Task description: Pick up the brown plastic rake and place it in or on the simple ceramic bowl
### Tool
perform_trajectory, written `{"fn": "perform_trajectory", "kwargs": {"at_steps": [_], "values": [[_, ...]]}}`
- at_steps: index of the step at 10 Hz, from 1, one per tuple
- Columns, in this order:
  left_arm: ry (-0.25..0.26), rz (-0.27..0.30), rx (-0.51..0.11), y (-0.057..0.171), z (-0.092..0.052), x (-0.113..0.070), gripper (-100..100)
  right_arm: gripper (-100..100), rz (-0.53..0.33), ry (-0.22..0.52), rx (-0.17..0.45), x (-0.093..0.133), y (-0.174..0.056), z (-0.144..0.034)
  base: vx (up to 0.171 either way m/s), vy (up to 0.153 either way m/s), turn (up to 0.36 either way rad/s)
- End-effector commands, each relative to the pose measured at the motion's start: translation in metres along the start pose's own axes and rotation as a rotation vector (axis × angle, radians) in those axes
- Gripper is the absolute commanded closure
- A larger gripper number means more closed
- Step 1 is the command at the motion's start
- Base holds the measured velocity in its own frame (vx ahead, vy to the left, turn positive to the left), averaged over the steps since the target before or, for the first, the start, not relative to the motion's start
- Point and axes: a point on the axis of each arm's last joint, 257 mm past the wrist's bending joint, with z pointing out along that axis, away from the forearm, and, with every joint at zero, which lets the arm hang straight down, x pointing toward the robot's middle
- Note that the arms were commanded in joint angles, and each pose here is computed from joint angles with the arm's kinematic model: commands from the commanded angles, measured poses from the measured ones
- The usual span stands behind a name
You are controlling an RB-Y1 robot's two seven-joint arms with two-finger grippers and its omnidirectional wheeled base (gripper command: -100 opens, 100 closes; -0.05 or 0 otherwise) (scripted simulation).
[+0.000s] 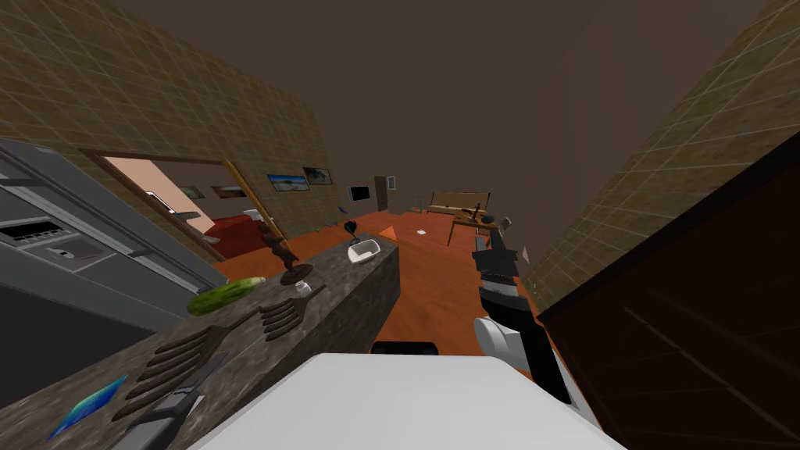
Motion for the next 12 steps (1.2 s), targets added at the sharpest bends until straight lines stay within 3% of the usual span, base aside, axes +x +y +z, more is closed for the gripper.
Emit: {"fn": "perform_trajectory", "kwargs": {"at_steps": [1,2,9,11,12], "values": [[0.001,-0.02,-0.075,0.021,-0.009,-0.006,-100,0,0.0,0.0,0.0,0.0,0.0,0.0,0.1,0.04,-0.292],[0.001,-0.02,-0.075,0.021,-0.009,-0.006,-100,0,0.0,0.0,0.0,0.0,0.0,0.0,0.061,0.039,-0.083],[0.005,-0.119,-0.323,0.095,-0.044,-0.014,-100,0,0.0,0.0,0.0,0.0,0.0,0.0,0.085,0.051,-0.202],[0.005,-0.119,-0.321,0.096,-0.045,-0.014,-100,0,0.0,0.0,0.0,0.0,0.0,0.0,0.058,0.034,-0.071],[0.005,-0.12,-0.324,0.096,-0.046,-0.014,0,0,0.0,0.0,0.0,0.0,0.0,0.0,0.007,0.005,0.001]]}}
